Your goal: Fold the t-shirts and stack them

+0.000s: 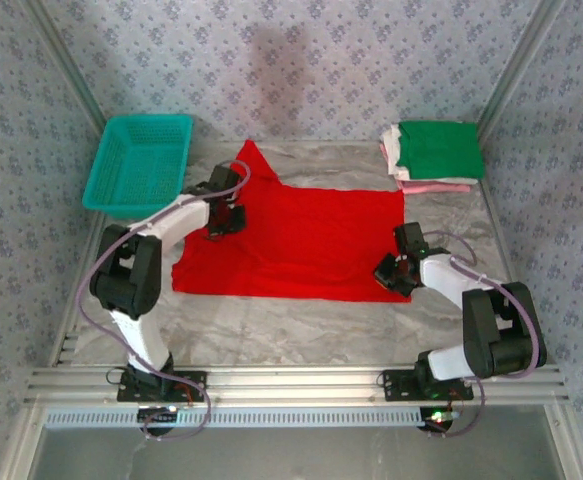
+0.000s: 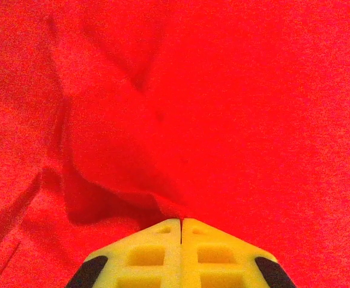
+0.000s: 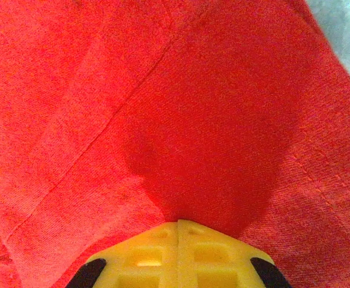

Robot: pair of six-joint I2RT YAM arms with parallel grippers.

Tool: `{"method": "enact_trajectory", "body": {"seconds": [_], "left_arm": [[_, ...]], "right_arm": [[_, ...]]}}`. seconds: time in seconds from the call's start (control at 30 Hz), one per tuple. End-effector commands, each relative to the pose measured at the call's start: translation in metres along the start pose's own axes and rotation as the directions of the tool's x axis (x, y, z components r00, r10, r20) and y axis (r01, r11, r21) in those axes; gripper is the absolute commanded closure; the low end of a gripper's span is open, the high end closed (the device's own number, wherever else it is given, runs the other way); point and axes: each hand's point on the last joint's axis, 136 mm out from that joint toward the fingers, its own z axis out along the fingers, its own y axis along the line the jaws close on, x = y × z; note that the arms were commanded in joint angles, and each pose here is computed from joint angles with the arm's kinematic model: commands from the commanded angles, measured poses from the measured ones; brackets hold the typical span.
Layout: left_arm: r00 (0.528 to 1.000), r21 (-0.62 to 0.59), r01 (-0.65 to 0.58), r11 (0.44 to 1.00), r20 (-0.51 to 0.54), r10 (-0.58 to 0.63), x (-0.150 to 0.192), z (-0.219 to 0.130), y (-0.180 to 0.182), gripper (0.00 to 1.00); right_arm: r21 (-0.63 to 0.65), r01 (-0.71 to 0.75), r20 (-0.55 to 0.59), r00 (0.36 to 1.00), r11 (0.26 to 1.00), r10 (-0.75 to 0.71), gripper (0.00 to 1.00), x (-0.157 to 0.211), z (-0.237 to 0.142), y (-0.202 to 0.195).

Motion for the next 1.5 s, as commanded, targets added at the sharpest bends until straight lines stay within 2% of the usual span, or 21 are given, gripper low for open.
{"method": "enact_trajectory", "body": {"seconds": [0.0,0.1,0.17,0.27,0.37,0.47,0.57,0.7,0.83,0.93,1.0,1.07,1.1,1.13,1.17,1.2,1.23,1.3,1.47], "left_arm": [[0.997,-0.035,-0.072,0.997,-0.021,0.071,-0.010,0.014,-0.009,0.99],[0.993,-0.058,-0.118,0.991,-0.036,0.116,-0.025,0.024,-0.020,0.69],[0.989,-0.071,-0.146,0.987,-0.036,0.144,-0.032,0.024,-0.026,0.61],[0.985,-0.062,-0.166,0.984,0.027,0.168,-0.043,0.006,-0.037,0.59],[0.979,-0.024,-0.134,0.991,0.151,0.136,-0.054,-0.024,-0.037,0.58],[0.962,-0.019,-0.095,0.995,0.257,0.096,-0.054,-0.056,-0.023,0.55],[0.952,-0.027,-0.059,0.998,0.299,0.065,-0.040,-0.074,-0.004,0.56],[0.981,0.085,-0.069,0.994,0.188,0.052,-0.016,-0.055,-0.009,0.49],[0.992,0.036,-0.111,0.993,0.057,0.109,0.000,-0.016,-0.016,0.44],[0.994,0.016,-0.103,0.995,0.022,0.102,0.001,0.004,-0.016,0.41],[0.994,0.008,-0.103,0.995,0.023,0.103,0.000,0.014,-0.016,0.33],[0.994,-0.003,-0.110,0.994,0.020,0.110,-0.003,0.023,-0.016,0.34],[0.993,-0.014,-0.113,0.993,0.019,0.114,-0.005,0.028,-0.015,0.38],[0.993,-0.016,-0.117,0.993,0.021,0.117,-0.007,0.031,-0.016,0.46],[0.992,-0.014,-0.121,0.993,0.024,0.121,-0.010,0.032,-0.018,0.57],[0.991,-0.013,-0.126,0.992,0.032,0.126,-0.013,0.033,-0.020,0.73],[0.990,-0.011,-0.132,0.991,0.041,0.132,-0.017,0.033,-0.023,0.82],[0.988,-0.014,-0.145,0.989,0.054,0.146,-0.024,0.031,-0.029,0.85],[0.974,-0.051,-0.212,0.976,0.065,0.215,-0.039,0.032,-0.044,0.84]], "right_arm": [[0.072,-0.008,-0.019,1.000,0.997,0.010,1.00,0.006,0.006,-0.021],[0.068,-0.009,-0.022,1.000,0.998,0.011,1.00,0.006,0.006,-0.020],[0.067,-0.007,-0.025,1.000,0.998,0.008,1.00,0.006,0.005,-0.018],[0.072,0.004,-0.021,1.000,0.997,-0.003,0.97,0.005,0.000,-0.018],[0.071,0.021,0.004,1.000,0.997,-0.021,0.96,-0.001,-0.006,-0.016],[0.050,0.059,0.039,0.997,0.997,-0.061,0.92,-0.009,-0.018,-0.005],[0.013,0.132,0.096,0.987,0.991,-0.133,0.89,-0.020,-0.030,0.014],[0.054,0.204,0.130,0.969,0.978,-0.209,0.86,-0.030,-0.038,0.027],[0.043,0.209,0.113,0.971,0.977,-0.213,0.85,-0.031,-0.031,0.033],[0.028,0.214,0.102,0.971,0.976,-0.216,0.85,-0.028,-0.028,0.037],[0.023,0.216,0.098,0.971,0.976,-0.217,0.85,-0.026,-0.027,0.037],[0.027,0.217,0.097,0.971,0.976,-0.218,0.85,-0.025,-0.027,0.036],[0.031,0.218,0.099,0.970,0.975,-0.220,0.85,-0.025,-0.028,0.035],[0.033,0.219,0.100,0.970,0.975,-0.221,0.84,-0.025,-0.029,0.034],[0.033,0.218,0.103,0.970,0.975,-0.220,0.85,-0.026,-0.030,0.034],[0.033,0.219,0.106,0.969,0.975,-0.222,0.84,-0.026,-0.031,0.034],[0.034,0.219,0.108,0.969,0.975,-0.221,0.84,-0.026,-0.032,0.034],[0.036,0.219,0.106,0.969,0.975,-0.221,0.84,-0.026,-0.032,0.033],[0.033,0.213,0.096,0.972,0.976,-0.215,0.84,-0.024,-0.030,0.031]]}}
